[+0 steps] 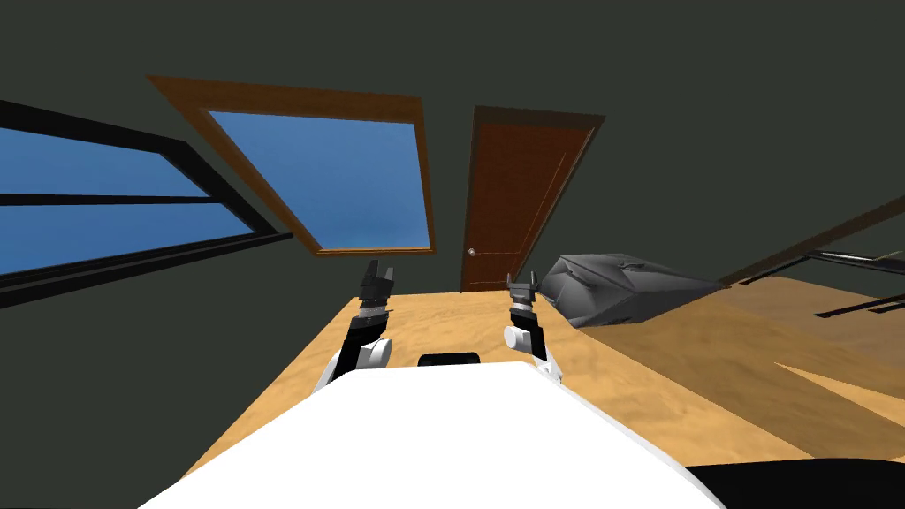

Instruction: Pull the door open

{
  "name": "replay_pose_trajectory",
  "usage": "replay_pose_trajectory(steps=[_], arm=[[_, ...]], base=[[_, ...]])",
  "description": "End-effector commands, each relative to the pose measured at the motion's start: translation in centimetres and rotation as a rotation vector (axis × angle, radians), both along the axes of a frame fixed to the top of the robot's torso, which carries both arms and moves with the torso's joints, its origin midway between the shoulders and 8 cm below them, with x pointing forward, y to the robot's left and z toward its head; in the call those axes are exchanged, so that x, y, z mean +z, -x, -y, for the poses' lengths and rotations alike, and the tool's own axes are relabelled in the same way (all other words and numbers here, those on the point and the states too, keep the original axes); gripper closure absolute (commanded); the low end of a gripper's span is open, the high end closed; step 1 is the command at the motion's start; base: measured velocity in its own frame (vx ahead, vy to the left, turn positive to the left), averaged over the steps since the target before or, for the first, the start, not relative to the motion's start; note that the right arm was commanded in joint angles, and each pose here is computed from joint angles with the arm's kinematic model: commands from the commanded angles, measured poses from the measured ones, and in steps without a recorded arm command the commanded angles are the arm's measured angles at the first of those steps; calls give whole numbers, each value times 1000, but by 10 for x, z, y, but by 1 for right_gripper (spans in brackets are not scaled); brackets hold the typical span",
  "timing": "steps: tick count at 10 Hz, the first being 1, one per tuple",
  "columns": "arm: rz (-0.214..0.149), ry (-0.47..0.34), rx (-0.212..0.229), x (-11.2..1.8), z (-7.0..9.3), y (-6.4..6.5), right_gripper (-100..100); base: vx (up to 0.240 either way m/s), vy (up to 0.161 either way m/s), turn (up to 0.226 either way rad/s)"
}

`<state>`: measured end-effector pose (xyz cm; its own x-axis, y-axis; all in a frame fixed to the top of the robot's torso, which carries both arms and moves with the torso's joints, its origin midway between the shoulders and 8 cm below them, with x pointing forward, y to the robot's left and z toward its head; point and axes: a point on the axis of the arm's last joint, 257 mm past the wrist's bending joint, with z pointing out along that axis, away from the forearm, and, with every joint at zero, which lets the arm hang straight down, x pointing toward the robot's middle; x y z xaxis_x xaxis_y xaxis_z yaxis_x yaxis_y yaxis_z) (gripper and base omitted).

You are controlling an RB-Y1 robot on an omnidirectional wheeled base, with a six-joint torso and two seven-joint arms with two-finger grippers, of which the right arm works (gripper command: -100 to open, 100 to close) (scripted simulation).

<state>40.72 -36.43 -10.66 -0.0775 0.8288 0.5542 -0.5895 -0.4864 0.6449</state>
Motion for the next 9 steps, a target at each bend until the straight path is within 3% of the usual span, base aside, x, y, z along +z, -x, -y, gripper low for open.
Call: replay_pose_trajectory(steps=[1,9], arm=[[-8,-44,6,-13,6,-3,-100],[-40,-259,11,-76,43,-11,-100]], base=[[80,-63,209],[70,-72,209]])
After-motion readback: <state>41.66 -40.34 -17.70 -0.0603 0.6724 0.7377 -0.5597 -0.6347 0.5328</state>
